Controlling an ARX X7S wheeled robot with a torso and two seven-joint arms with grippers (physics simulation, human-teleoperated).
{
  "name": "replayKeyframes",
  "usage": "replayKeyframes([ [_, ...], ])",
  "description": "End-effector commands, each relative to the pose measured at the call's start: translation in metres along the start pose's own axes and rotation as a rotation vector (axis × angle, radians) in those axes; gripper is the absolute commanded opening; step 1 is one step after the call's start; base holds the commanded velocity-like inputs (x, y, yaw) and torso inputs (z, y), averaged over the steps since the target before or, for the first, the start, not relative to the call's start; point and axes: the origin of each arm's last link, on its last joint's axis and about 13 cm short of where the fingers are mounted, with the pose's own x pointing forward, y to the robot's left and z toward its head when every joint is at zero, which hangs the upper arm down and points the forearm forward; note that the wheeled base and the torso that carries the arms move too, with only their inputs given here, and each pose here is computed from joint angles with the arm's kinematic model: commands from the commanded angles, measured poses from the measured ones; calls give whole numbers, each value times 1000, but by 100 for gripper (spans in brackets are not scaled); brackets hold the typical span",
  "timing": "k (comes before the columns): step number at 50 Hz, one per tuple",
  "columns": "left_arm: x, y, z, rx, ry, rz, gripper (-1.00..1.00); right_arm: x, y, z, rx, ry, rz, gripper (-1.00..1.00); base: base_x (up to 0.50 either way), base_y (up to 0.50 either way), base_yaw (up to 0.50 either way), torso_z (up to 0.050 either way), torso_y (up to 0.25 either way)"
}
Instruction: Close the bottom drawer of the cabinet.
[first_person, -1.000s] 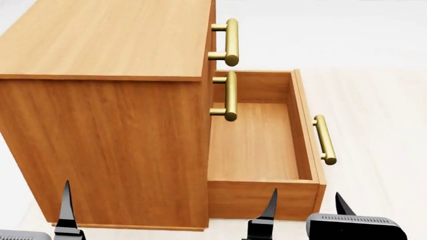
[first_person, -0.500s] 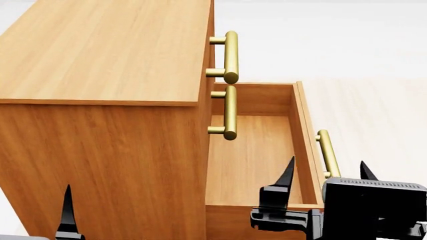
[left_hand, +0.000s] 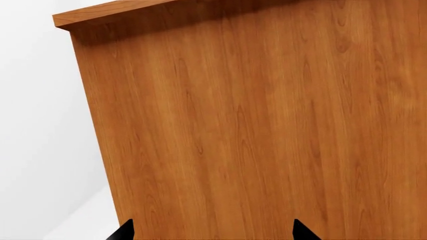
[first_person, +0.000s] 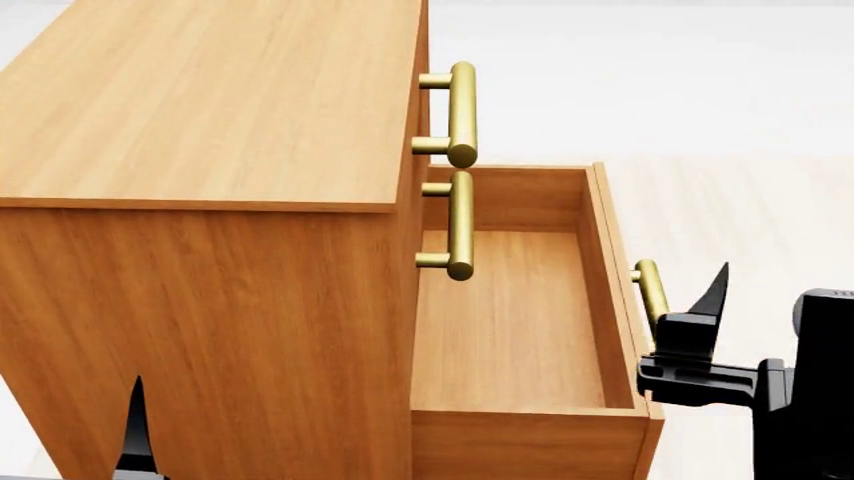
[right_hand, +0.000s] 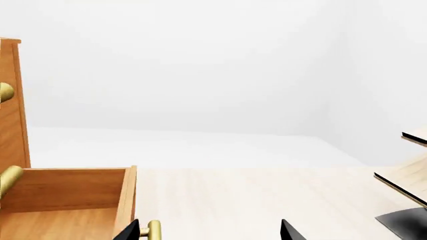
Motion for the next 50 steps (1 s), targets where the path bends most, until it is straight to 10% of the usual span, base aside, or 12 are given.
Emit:
replayKeyframes([
  [1,1,1,-1,1,1,2,100,15,-25,-42,-4,58,-83,100,0,0,0,0,0],
  [50,-2,1,-3,3,4,9,100,30,3,-179,139,235,115,100,0,0,0,0,0],
])
